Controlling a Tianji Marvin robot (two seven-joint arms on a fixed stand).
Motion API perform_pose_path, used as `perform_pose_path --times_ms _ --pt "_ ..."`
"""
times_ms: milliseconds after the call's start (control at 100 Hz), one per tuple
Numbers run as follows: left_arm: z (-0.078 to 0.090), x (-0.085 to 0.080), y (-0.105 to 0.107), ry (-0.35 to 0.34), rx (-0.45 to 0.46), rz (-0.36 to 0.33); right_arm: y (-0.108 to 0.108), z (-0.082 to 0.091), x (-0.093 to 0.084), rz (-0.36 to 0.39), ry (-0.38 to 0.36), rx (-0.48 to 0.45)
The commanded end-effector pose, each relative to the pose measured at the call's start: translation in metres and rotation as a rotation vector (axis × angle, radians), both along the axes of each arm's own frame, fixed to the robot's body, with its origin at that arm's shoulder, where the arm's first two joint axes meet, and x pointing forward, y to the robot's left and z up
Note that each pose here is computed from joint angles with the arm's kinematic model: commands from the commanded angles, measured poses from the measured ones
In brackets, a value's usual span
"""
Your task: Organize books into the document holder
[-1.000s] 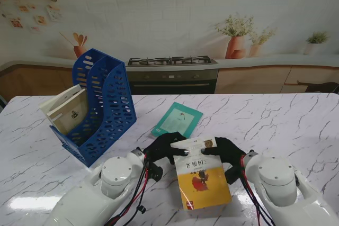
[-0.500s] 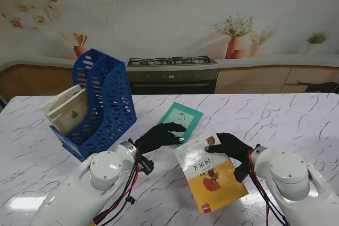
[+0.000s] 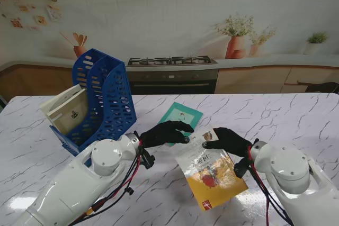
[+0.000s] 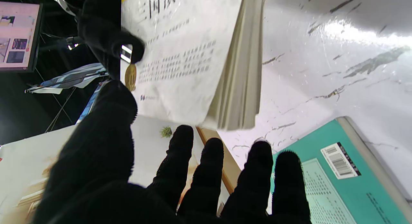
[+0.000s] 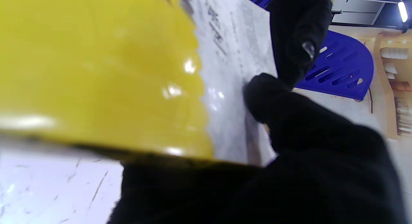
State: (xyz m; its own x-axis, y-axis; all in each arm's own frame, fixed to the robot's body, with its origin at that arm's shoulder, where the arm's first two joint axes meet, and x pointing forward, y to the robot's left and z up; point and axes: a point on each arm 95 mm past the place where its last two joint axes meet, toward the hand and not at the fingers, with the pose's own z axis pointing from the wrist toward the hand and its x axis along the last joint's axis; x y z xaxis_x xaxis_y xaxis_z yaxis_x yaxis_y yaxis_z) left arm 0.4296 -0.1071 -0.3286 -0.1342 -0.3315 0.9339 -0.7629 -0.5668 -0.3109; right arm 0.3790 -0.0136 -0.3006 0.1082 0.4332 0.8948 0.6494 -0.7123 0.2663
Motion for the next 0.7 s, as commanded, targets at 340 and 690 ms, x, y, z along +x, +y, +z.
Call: perform_pose_path --times_ms 340,690 --pt "-0.0108 -0.0061 -0.0059 0.033 -0.022 -0.047 0.0057 0.0099 0.0061 0.028 -0.032 -0.006" --pt "-0.0106 -0.0063 -0.0087 0.022 -0.093 -0.037 0.0097 0.0105 0.0102 0.092 -0.018 0.008"
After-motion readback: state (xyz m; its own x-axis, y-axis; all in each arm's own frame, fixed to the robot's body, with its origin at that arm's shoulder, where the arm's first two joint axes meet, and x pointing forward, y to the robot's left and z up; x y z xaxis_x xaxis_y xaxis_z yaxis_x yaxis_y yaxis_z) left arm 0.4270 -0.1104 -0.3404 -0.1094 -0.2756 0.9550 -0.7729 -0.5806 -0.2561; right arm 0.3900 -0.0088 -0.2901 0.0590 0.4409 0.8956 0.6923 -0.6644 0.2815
